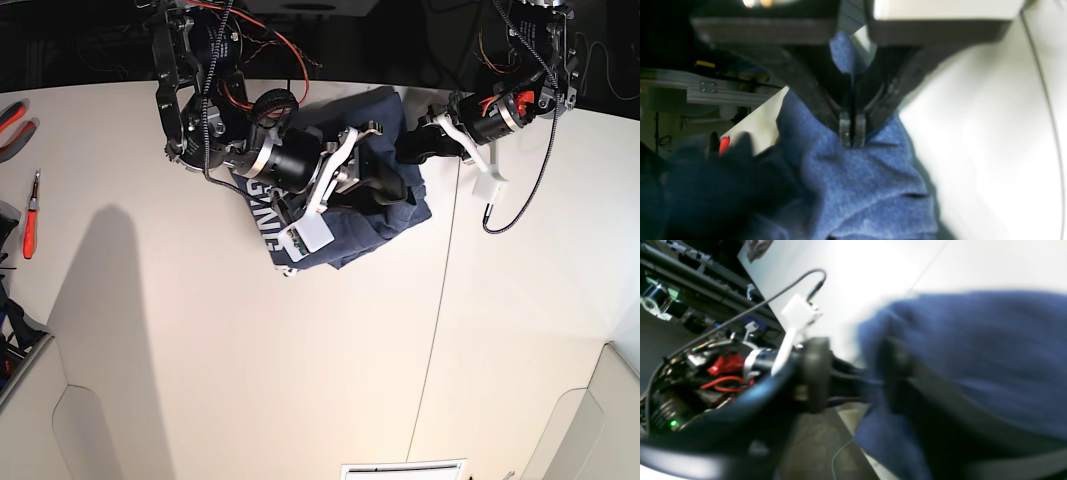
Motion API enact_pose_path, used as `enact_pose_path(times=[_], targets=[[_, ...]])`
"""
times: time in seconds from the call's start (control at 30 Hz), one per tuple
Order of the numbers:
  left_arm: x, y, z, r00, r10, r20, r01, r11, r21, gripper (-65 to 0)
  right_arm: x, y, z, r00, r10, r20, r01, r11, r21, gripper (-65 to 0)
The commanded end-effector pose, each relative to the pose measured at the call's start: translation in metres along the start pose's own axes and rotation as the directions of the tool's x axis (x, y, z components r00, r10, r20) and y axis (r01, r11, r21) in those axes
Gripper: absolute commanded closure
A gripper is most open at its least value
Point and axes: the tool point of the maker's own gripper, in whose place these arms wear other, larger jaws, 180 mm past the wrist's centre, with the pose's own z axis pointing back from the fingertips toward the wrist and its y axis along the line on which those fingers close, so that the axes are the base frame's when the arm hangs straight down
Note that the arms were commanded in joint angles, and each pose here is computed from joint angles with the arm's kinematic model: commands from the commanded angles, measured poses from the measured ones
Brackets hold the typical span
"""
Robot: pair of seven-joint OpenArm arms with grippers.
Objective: Layout the t-shirt on the table in an organized manner, then fold the t-shirt properly
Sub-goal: 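Grasp the strip end with the right gripper and fold it over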
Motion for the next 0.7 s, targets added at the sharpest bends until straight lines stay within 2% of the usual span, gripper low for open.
enact_pose_path(times=[0.0, 0.3, 0.43, 0.53, 0.6, 0.67], targets=[[0.017, -0.006, 0.0, 0.999, -0.023, 0.048, 0.024, 0.999, -0.024, 0.0, 0.016, 0.012, -0.002, 0.998, 0.016, 0.054, -0.018, 0.999, 0.039, -32.1], [0.029, -0.01, -0.002, 0.997, -0.023, 0.075, 0.026, 0.999, -0.044, 0.0, 0.012, 0.058, -0.02, 0.997, 0.065, 0.043, -0.071, 0.984, 0.163, -32.1], [0.029, -0.011, -0.002, 0.997, -0.018, 0.08, 0.022, 0.999, -0.049, 0.0, 0.028, 0.068, -0.023, 0.992, 0.102, 0.068, -0.114, 0.973, 0.2, -31.9], [0.029, -0.011, -0.002, 0.997, -0.019, 0.079, 0.022, 0.999, -0.048, 0.0, 0.053, 0.064, -0.014, 0.979, 0.164, 0.123, -0.182, 0.97, 0.16, -31.2], [0.029, -0.011, -0.002, 0.997, -0.018, 0.079, 0.022, 0.999, -0.048, 0.0, 0.069, 0.058, -0.002, 0.965, 0.207, 0.162, -0.226, 0.969, 0.105, -31.2], [0.029, -0.011, -0.002, 0.997, -0.019, 0.08, 0.023, 0.999, -0.048, 0.0, 0.078, 0.042, 0.007, 0.957, 0.24, 0.165, -0.247, 0.969, 0.025, -31.2]])
